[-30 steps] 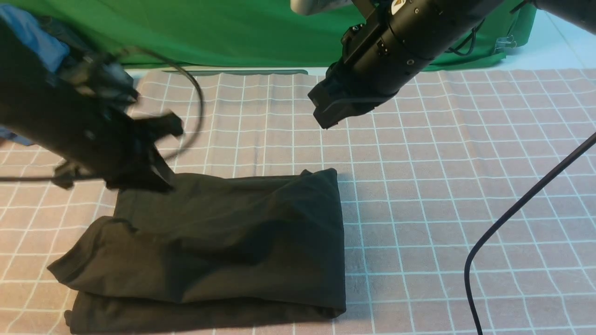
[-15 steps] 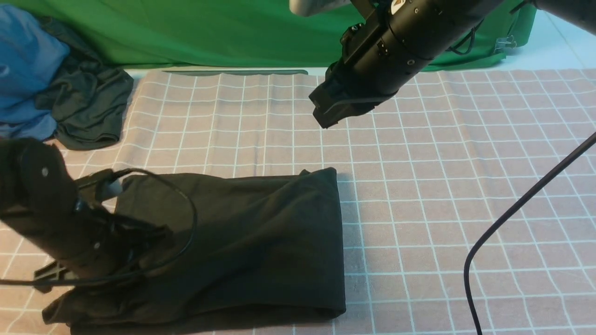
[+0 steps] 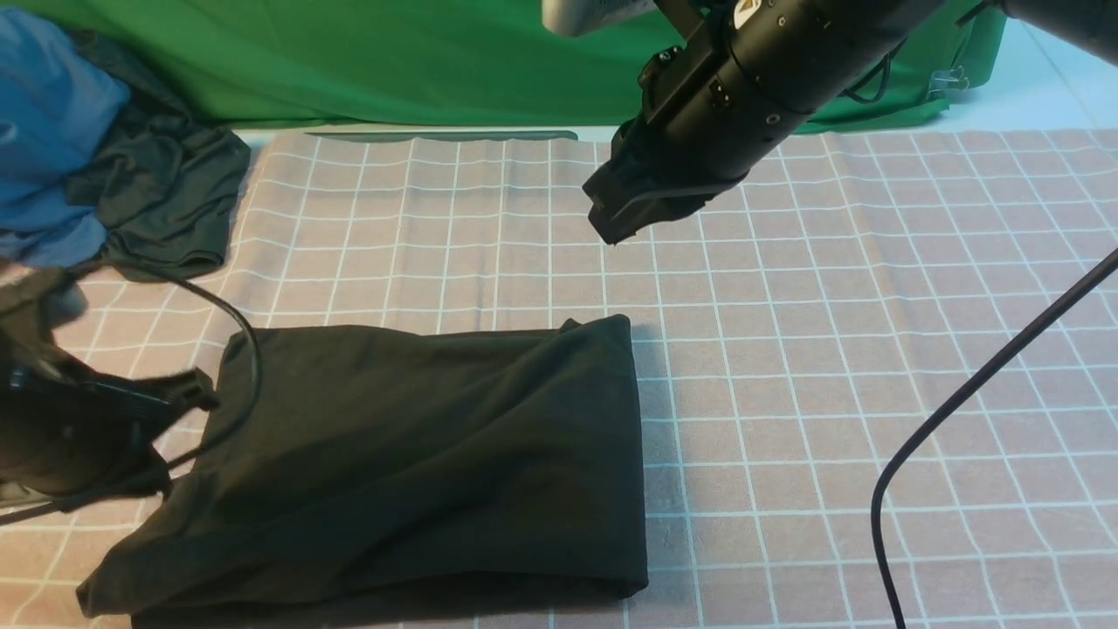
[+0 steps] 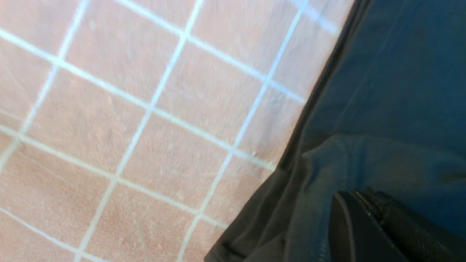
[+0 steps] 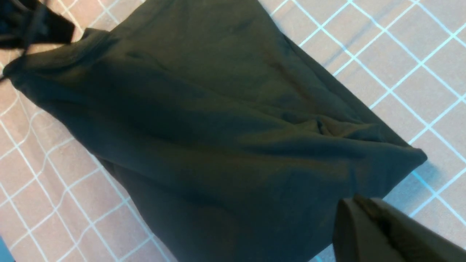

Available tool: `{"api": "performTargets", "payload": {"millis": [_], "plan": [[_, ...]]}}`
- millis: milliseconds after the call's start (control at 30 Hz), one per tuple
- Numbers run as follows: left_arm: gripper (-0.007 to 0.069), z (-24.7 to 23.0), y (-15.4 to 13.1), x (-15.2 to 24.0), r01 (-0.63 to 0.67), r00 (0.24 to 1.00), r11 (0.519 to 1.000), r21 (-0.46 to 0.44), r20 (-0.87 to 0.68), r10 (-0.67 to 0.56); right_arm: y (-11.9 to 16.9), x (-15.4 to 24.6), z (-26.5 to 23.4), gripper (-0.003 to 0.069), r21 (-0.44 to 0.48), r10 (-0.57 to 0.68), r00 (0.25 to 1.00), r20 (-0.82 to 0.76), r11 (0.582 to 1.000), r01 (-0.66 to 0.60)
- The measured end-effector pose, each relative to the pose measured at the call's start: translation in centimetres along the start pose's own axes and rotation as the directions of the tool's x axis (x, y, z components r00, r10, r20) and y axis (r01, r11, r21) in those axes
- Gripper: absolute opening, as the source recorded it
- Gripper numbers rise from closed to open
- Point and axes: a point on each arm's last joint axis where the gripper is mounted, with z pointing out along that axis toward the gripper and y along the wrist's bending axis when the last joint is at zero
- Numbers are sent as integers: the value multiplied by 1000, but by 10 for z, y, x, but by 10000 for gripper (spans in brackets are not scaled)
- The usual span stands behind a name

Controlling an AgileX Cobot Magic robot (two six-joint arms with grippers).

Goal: Fold a long-sleeved shirt over a pink coffee tablecloth.

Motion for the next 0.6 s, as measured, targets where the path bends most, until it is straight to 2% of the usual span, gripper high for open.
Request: {"api": "performTargets", "payload": {"millis": [100,200,367,400,467,533,600], "plan": [[21,-4,1,0,-6,1000,1000,6,17,6,0,0,0,50,0,0,1000,0,1000,0],[69,-1,1,0,-15,1000,1000,0,5,15,0,0,0,50,0,0,1000,0,1000,0],[223,16,1,-2,-17,999,1000,-19,-40,16,0,0,0,52,0,0,1000,0,1000,0],[298,23,0,-3,-17,998,1000,-24,-53,16,0,0,0,52,0,0,1000,0,1000,0],[386,32,0,-4,-17,998,999,-29,-67,15,0,0,0,52,0,0,1000,0,1000,0],[449,40,0,-4,-24,997,999,-34,-80,21,0,0,0,53,0,0,1000,0,1000,0],[480,47,-1,-4,-48,994,998,-33,-96,45,0,0,0,55,0,0,1000,0,1000,0]]}}
